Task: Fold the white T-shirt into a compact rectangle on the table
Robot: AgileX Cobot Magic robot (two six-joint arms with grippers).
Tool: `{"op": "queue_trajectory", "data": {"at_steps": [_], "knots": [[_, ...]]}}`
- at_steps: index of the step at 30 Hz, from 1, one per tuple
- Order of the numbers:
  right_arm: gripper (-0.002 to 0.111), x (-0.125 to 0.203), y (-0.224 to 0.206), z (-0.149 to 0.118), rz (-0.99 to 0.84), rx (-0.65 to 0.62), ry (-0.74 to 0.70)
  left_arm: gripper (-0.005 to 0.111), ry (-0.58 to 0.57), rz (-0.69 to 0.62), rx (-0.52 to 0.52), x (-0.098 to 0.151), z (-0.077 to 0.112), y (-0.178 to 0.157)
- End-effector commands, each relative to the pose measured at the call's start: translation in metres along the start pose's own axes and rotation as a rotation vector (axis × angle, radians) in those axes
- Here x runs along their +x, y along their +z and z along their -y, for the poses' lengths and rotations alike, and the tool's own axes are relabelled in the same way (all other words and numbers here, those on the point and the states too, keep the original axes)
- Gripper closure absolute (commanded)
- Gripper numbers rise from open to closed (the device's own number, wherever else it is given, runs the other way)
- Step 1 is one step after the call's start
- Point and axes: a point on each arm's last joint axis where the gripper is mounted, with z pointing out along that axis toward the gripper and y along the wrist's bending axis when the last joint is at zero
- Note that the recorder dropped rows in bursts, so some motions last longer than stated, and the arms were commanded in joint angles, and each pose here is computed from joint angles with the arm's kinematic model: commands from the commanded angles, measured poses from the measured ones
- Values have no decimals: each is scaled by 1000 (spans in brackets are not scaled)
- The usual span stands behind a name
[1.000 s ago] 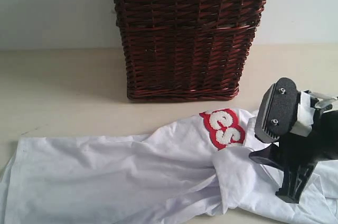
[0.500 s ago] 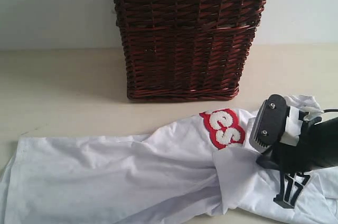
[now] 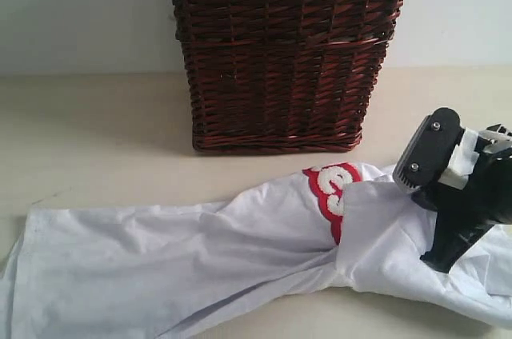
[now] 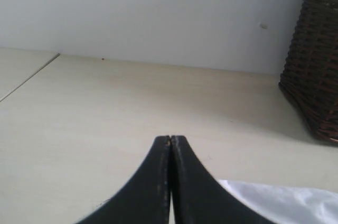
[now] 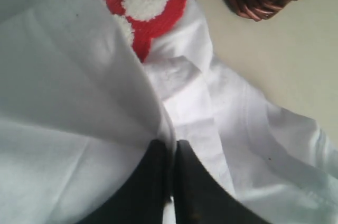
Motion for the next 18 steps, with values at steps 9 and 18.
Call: {"op": "queue_trajectory", "data": {"at_steps": [9,18], "knots": [[107,8,9,12,-78,130,8,107,-1,4,0,0,0,0],[62,17,23,10,-141,122,26,107,-1,4,0,0,0,0]]}}
